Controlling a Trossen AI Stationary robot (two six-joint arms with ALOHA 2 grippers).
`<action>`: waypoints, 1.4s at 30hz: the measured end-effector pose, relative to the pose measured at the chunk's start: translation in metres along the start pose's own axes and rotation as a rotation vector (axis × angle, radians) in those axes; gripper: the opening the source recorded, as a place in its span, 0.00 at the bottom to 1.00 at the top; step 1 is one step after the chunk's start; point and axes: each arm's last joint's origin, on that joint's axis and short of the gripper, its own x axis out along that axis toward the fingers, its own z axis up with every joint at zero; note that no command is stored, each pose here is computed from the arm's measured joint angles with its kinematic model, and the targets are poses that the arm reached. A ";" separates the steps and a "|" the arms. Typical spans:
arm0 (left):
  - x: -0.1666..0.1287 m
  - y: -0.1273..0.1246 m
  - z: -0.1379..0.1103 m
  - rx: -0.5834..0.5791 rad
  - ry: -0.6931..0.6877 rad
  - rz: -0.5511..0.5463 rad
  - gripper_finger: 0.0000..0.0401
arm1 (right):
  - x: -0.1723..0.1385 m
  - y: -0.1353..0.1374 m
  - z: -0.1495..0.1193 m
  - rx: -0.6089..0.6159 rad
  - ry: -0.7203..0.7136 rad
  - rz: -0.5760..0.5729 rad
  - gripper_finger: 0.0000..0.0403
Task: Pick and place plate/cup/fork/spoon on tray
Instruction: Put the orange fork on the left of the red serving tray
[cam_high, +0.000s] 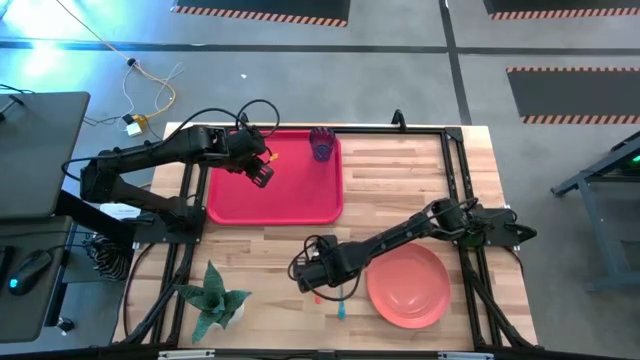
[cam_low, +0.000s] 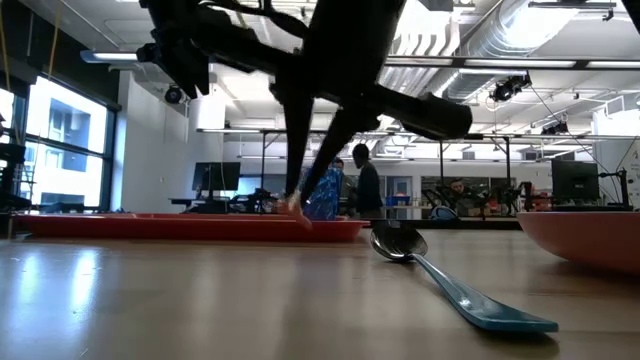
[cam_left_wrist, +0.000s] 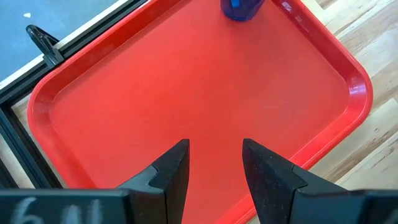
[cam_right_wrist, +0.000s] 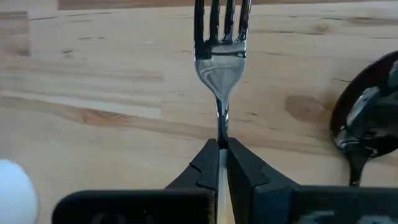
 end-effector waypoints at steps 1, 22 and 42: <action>0.000 0.000 0.000 0.000 0.000 0.000 0.35 | 0.001 -0.001 0.000 0.000 -0.003 -0.010 0.00; 0.000 0.000 0.000 0.053 0.002 -0.002 0.35 | 0.034 -0.004 0.008 0.012 0.074 -0.101 0.02; 0.000 0.000 0.000 0.094 0.001 -0.001 0.35 | 0.035 -0.003 0.011 0.019 0.080 -0.099 0.10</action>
